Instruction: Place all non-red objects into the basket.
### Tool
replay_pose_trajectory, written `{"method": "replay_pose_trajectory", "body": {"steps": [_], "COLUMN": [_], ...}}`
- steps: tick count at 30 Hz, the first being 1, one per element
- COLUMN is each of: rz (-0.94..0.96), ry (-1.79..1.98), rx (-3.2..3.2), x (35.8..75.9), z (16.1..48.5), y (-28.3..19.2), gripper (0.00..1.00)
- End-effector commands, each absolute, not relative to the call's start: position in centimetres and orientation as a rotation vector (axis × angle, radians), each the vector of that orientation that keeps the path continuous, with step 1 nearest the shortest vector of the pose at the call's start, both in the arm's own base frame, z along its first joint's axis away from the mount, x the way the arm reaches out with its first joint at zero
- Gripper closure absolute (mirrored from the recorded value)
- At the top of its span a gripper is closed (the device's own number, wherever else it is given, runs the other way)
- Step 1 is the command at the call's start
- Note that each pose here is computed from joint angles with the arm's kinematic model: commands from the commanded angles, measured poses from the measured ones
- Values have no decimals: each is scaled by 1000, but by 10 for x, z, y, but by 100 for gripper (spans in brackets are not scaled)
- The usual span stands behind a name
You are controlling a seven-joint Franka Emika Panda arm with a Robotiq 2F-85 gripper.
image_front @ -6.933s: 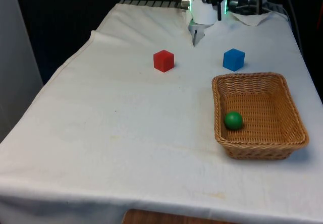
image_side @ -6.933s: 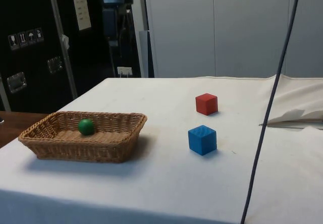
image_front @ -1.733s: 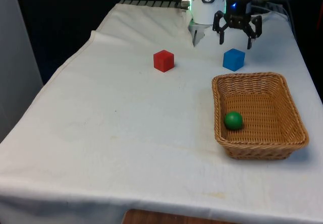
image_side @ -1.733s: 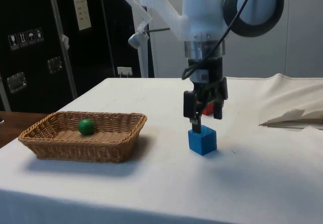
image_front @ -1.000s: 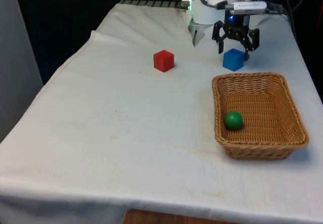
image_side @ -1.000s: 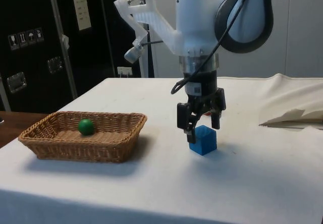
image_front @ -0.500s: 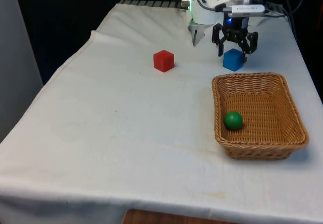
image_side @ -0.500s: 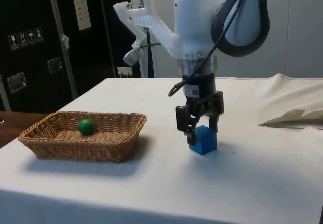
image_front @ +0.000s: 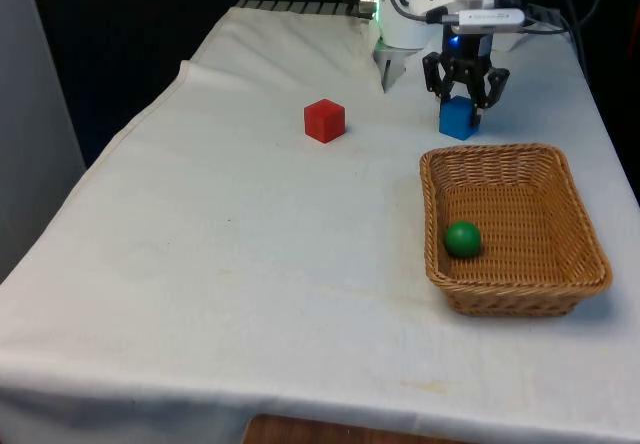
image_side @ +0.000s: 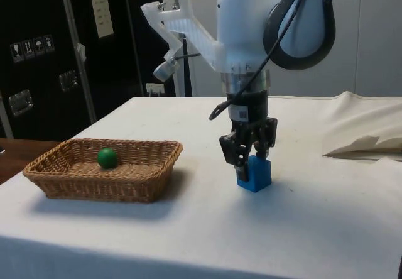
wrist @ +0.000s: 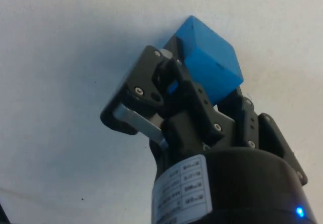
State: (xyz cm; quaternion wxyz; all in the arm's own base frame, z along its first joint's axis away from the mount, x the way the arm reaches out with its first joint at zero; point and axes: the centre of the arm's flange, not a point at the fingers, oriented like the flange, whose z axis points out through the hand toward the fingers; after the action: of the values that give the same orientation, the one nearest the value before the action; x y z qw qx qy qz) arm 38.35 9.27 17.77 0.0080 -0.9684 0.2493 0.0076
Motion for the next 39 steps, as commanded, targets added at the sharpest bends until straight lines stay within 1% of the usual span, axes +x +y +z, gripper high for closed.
{"method": "replay_pose_trajectory", "body": {"steps": [1, 9, 10, 13, 17, 27, 28, 35, 36, 39], "rz": [24, -10, -11, -17, -20, -40, -49, -56, -61, -64], "ry": [779, 762, 768, 745, 719, 631, 636, 539, 564, 505], "rx": [-3027, -3014, -3012, -3011, -3007, -2997, -3007, -2996, -3008, -2995], "x": [383, 383, 383, 384, 386, 394, 395, 397, 397, 397], "z": [178, 204, 199, 218, 232, 259, 257, 280, 274, 287], "y": [93, 91, 91, 91, 92, 90, 89, 83, 84, 80], "gripper": [99, 99, 99, 99, 99, 99, 99, 99, 99, 99]}}
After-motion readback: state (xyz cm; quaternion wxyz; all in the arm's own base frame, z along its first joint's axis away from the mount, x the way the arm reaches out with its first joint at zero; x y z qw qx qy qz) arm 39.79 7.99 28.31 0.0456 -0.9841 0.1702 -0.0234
